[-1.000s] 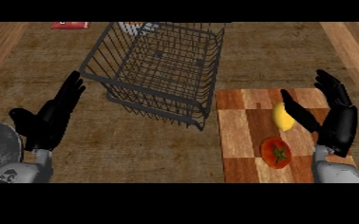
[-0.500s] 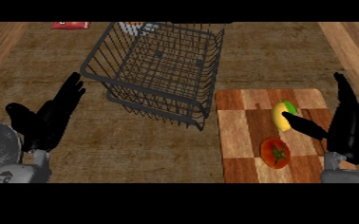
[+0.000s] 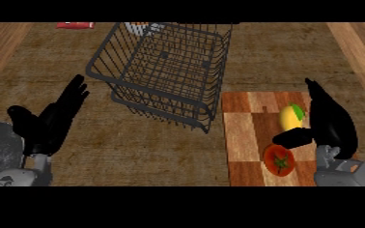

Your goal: Pick the lemon from the cutting board and place it in the tiered basket

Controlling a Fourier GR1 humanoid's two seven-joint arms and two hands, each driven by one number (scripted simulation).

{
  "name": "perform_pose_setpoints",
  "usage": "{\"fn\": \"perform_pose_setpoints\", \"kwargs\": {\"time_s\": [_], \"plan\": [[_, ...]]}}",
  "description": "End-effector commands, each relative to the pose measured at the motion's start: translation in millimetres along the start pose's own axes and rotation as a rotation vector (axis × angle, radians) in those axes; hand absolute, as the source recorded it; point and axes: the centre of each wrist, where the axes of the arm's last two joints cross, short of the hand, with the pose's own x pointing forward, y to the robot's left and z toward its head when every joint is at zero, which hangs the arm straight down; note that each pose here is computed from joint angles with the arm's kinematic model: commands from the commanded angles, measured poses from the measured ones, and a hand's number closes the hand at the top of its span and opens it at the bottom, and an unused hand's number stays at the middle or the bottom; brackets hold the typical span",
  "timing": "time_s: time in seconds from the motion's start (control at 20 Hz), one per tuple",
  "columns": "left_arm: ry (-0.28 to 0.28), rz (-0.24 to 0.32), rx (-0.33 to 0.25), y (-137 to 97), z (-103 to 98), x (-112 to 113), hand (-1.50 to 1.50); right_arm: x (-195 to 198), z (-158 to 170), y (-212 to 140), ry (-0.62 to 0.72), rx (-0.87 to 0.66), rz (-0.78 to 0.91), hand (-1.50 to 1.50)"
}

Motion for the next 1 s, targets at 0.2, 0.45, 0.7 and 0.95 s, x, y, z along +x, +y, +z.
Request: {"fn": "perform_pose_setpoints", "kwargs": {"time_s": [0.2, 0.45, 0.7, 0.95], "plan": [[-0.006, 0.01, 0.011, 12.8, -1.0, 12.7, 0.0, 58.7, 15.6, -9.8, 0.137, 0.02, 0.045, -1.5], [-0.009, 0.001, 0.005, -7.1, -4.9, 8.4, 0.0, 46.9, -3.2, 21.6, 0.219, 0.023, 0.078, -1.5], [-0.004, -0.003, -0.013, -5.7, 11.6, -2.9, 0.0, 30.6, -21.0, 46.8, 0.253, 0.031, 0.109, -1.5], [-0.004, 0.011, 0.007, 2.1, 14.0, -0.4, 0.0, 39.0, -18.6, 65.1, 0.246, -0.011, 0.105, -1.5]]}}
